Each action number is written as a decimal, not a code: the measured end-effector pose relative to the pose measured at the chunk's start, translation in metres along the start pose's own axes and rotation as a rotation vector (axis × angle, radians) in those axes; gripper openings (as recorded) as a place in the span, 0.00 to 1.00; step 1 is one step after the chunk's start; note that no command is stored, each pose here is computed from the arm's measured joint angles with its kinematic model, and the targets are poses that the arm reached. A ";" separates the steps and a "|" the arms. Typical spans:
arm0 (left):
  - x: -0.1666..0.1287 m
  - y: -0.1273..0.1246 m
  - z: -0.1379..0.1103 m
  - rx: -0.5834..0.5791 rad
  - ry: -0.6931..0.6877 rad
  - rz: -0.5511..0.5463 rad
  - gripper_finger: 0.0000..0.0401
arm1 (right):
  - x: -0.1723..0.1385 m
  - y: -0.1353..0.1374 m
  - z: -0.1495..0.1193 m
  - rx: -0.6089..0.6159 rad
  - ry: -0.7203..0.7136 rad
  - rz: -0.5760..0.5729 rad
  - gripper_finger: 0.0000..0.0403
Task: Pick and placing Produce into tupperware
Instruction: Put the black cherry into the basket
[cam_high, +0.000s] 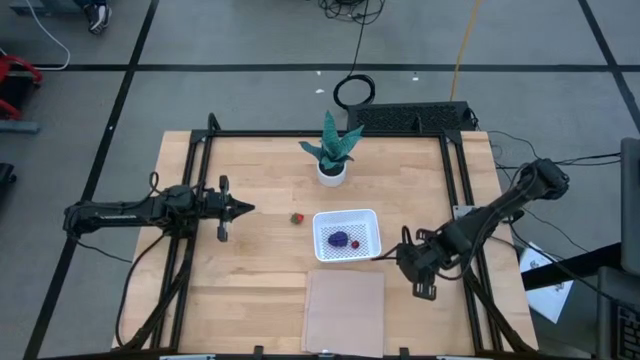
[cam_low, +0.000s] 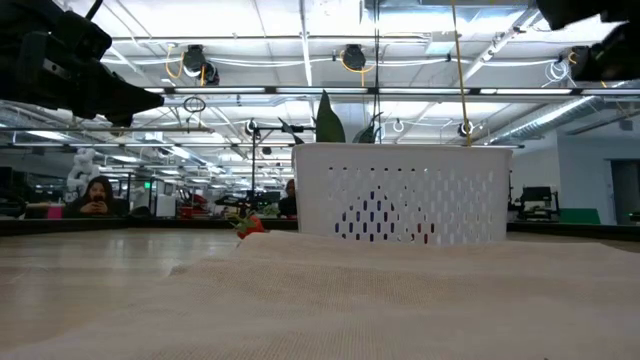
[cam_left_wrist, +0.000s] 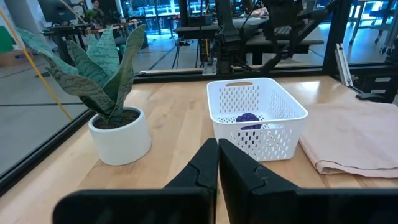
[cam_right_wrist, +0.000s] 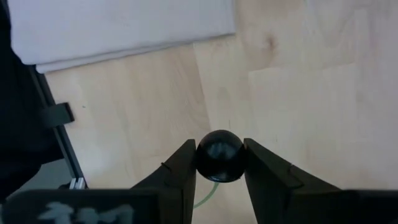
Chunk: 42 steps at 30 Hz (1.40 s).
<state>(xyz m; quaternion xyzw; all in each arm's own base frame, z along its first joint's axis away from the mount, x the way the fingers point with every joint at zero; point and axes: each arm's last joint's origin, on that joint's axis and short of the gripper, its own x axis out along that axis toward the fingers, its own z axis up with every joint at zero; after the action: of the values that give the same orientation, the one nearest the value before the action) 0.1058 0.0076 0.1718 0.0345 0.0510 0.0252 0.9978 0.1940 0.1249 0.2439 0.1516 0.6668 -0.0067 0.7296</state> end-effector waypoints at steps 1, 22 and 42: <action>0.000 0.000 0.000 0.000 0.000 0.000 0.04 | -0.003 0.000 0.001 -0.006 -0.001 -0.001 0.25; 0.000 0.000 -0.001 0.000 0.007 0.008 0.04 | -0.041 -0.011 0.013 -0.023 0.027 -0.048 0.25; 0.000 0.000 -0.002 0.010 0.022 0.007 0.04 | -0.053 -0.030 0.027 -0.064 0.022 -0.063 0.25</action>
<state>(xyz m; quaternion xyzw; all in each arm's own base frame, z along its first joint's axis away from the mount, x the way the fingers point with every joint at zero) 0.1056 0.0078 0.1698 0.0395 0.0619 0.0288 0.9969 0.2080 0.0796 0.2907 0.1075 0.6792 -0.0066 0.7260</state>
